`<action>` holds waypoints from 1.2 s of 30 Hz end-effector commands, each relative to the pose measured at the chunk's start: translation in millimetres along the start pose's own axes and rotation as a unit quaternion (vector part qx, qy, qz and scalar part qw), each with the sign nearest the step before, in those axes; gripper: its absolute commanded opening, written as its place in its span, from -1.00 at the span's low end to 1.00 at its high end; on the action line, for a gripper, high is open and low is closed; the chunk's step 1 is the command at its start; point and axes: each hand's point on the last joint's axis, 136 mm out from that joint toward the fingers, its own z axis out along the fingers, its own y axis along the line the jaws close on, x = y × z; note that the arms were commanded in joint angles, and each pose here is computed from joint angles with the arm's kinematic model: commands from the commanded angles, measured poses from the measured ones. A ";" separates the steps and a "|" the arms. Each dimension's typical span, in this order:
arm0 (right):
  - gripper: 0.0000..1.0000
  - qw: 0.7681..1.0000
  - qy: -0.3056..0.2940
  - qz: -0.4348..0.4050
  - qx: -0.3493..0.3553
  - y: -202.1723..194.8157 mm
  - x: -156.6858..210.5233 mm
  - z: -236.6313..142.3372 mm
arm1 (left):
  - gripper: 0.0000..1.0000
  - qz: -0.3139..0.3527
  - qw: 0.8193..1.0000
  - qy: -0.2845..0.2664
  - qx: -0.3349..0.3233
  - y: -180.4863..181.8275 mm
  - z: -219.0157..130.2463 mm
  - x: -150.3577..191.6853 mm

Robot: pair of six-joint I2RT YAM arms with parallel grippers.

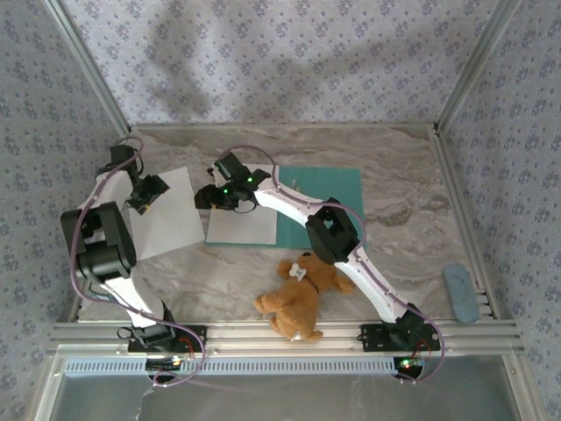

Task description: Put the files into the folder

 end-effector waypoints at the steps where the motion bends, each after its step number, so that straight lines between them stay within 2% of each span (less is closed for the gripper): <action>1: 0.20 1.000 -0.018 -0.024 -0.005 5.6 -7.5 8.4 | 0.54 -0.007 0.998 -0.020 -0.059 40.0 -25.7 4.9; 5: 0.23 0.998 -0.028 -0.061 0.001 5.6 -8.1 16.6 | 0.74 -0.054 0.993 -0.033 -0.102 85.4 -24.2 11.6; 7: 0.25 0.997 -0.032 -0.071 0.011 2.9 -8.2 19.0 | 0.77 -0.080 0.992 -0.031 -0.093 99.8 -17.4 13.6; 11: 0.25 0.997 -0.038 -0.069 -0.001 4.7 -8.5 26.7 | 0.82 -0.092 0.994 -0.012 -0.062 101.3 -4.2 23.1; 12: 0.25 0.997 -0.041 -0.070 -0.003 5.6 -8.8 28.3 | 0.93 -0.090 0.994 -0.010 -0.053 99.3 -1.8 24.9; 14: 0.25 0.996 -0.044 -0.071 -0.008 8.2 -8.5 32.1 | 0.99 -0.085 0.996 -0.004 -0.041 96.5 2.7 28.5; 36: 0.24 0.997 -0.027 -0.072 -0.011 9.0 13.9 56.2 | 0.88 -0.062 0.997 0.035 0.029 74.0 32.3 42.6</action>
